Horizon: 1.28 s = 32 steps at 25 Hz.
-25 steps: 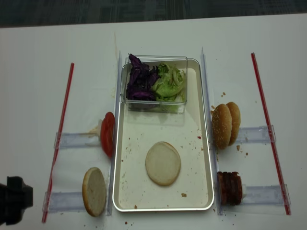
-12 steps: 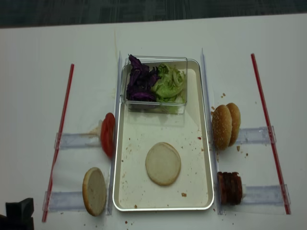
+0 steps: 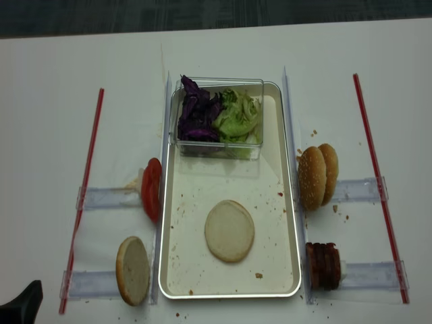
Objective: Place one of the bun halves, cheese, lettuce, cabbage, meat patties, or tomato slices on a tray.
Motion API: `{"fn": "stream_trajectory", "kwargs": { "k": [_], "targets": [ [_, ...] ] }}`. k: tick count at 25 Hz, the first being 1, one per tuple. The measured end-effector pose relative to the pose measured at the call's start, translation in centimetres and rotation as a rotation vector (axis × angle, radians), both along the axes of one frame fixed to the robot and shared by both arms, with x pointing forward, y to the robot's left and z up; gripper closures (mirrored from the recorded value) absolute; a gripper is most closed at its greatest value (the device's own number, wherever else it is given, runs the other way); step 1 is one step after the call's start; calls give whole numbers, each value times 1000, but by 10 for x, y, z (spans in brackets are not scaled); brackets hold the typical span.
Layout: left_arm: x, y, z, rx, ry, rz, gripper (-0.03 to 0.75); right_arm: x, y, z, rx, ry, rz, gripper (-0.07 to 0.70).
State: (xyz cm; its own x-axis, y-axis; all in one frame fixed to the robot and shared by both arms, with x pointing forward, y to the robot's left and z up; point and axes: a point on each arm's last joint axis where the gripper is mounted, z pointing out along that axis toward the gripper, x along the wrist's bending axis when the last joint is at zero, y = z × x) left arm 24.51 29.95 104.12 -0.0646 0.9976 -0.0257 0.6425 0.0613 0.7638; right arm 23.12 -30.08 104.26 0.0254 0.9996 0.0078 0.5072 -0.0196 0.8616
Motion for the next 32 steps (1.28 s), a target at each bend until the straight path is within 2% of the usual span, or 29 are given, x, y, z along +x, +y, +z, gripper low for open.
{"fn": "stream_trajectory", "kwargs": {
  "k": [5, 32],
  "targets": [
    [-17, -1, 0, 9, -111, 0, 168, 0, 0, 0, 0, 0, 0, 24],
    [-18, -1, -1, 1, -118, 8, 169, 0, 0, 0, 0, 0, 0, 24]
  ]
}}
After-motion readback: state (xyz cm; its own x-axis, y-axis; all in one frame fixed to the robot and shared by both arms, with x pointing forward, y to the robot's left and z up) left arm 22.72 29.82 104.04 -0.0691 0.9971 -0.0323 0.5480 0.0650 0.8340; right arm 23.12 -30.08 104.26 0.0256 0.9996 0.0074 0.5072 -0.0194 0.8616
